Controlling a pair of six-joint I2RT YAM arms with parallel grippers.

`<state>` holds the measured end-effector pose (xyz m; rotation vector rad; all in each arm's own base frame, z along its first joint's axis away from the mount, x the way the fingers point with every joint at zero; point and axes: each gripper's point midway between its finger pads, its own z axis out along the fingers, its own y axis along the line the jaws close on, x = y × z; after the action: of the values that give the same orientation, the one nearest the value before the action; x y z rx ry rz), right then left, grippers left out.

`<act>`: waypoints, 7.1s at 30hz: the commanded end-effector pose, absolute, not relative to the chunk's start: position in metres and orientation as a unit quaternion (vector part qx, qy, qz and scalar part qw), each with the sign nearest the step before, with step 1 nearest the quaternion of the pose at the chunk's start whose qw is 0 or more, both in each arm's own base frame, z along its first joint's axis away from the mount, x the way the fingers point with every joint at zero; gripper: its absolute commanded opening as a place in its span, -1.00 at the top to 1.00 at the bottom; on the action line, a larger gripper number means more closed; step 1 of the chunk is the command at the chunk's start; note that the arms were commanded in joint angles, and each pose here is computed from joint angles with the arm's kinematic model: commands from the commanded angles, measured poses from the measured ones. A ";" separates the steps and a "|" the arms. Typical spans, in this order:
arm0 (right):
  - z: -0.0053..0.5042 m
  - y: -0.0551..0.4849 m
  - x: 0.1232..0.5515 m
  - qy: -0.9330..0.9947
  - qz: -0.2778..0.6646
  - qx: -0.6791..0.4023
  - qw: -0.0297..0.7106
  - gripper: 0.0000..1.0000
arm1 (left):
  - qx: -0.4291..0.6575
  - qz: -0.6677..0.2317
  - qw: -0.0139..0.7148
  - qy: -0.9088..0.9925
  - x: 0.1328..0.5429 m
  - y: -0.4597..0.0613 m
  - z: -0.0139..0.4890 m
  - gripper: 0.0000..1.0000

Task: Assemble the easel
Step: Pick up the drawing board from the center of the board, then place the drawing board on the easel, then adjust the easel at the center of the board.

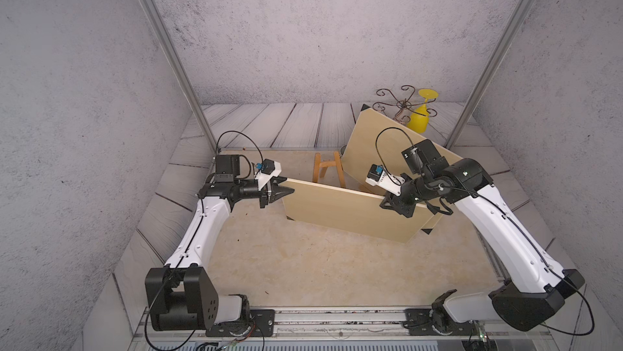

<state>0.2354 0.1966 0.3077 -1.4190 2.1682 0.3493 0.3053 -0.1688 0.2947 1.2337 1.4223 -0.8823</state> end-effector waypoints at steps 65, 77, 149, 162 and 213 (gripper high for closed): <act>0.445 0.329 0.374 0.585 0.291 -0.568 0.501 1.00 | 0.189 -0.336 0.597 0.703 0.385 -0.103 0.342 1.00; 0.448 0.332 0.386 0.569 0.272 -0.572 0.524 1.00 | 0.180 -0.346 0.610 0.690 0.391 -0.102 0.348 1.00; 0.381 0.330 0.393 0.695 0.300 -0.421 0.500 1.00 | 0.284 -0.302 0.517 0.749 0.413 -0.044 0.240 1.00; 0.312 0.297 0.430 0.793 0.238 -0.276 0.489 0.61 | 0.251 -0.295 0.494 0.779 0.417 -0.037 0.248 0.85; 0.083 0.257 0.424 0.893 0.274 -0.118 0.336 -0.29 | 0.172 -0.284 0.534 0.777 0.420 -0.061 0.268 -0.04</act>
<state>0.4273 0.2548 0.0993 -0.2527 2.3114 0.6975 0.4208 -0.0603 0.2628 0.4263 1.8672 -0.7006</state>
